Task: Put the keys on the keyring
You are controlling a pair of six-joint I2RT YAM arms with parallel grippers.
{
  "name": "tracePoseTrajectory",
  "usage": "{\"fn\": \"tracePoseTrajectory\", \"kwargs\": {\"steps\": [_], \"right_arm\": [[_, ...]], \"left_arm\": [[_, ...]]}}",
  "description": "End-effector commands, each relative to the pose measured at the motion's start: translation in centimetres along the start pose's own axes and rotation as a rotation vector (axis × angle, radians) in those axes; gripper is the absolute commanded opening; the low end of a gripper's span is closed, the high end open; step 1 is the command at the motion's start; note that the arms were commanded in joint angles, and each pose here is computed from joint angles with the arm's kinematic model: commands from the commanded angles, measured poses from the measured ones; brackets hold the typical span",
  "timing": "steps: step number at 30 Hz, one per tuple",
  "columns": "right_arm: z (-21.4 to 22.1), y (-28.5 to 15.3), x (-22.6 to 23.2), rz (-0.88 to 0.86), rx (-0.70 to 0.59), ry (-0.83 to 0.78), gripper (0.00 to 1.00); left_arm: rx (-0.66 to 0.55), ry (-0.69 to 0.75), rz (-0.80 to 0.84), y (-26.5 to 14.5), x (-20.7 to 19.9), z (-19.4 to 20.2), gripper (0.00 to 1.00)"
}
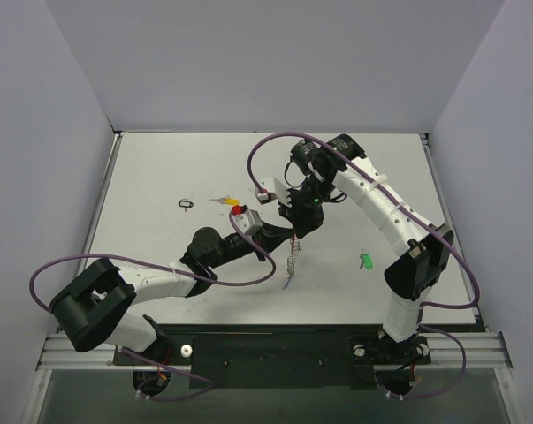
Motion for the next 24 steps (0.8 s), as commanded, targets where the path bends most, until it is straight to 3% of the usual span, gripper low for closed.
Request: {"fn": "tracePoseTrajectory", "kwargs": {"steps": [1, 2, 3, 5, 9, 12, 13, 15, 24], "right_arm": [[3.4, -2.6, 5.6, -0.149, 0.094, 0.071, 0.13], [3.4, -2.7, 5.6, -0.150, 0.084, 0.061, 0.18], [3.3, -2.9, 5.6, -0.140, 0.065, 0.055, 0.31], [3.0, -3.4, 5.4, -0.114, 0.022, 0.041, 0.37], [2.6, -4.8, 4.8, -0.077, -0.099, 0.022, 0.40], [2.9, -5.4, 4.8, -0.113, -0.284, -0.104, 0.40], [2.8, -5.3, 4.7, -0.116, -0.321, -0.205, 0.43], [2.8, -5.0, 4.9, -0.129, -0.408, -0.240, 0.48], [2.0, -3.7, 3.9, -0.170, -0.457, -0.179, 0.46]], "left_arm": [[-0.090, -0.014, -0.031, 0.2, 0.6, -2.8, 0.00], [-0.113, -0.021, -0.057, 0.0, 0.9, -3.3, 0.00], [-0.126, -0.048, -0.068, -0.3, 0.8, -3.5, 0.00], [-0.159, -0.073, -0.094, -0.8, 0.9, -3.8, 0.00], [-0.239, -0.113, -0.155, -1.9, 1.3, -4.7, 0.00], [-0.313, -0.134, -0.176, -2.5, 1.4, -5.7, 0.00], [-0.341, -0.136, -0.186, -2.7, 1.5, -6.1, 0.00], [-0.372, -0.145, -0.189, -2.8, 1.5, -6.6, 0.00], [-0.424, -0.140, -0.165, -1.9, 1.5, -8.4, 0.00]]}}
Point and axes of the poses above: each gripper's point midway between its finger pads, its own y axis out along the fingers, its own x axis along the line the jaws close on, z = x × y, the point moved 3 cm from there along -y, back along the fingers, and after that the axes turned 15 degrees about y, right-handed, at the moved point
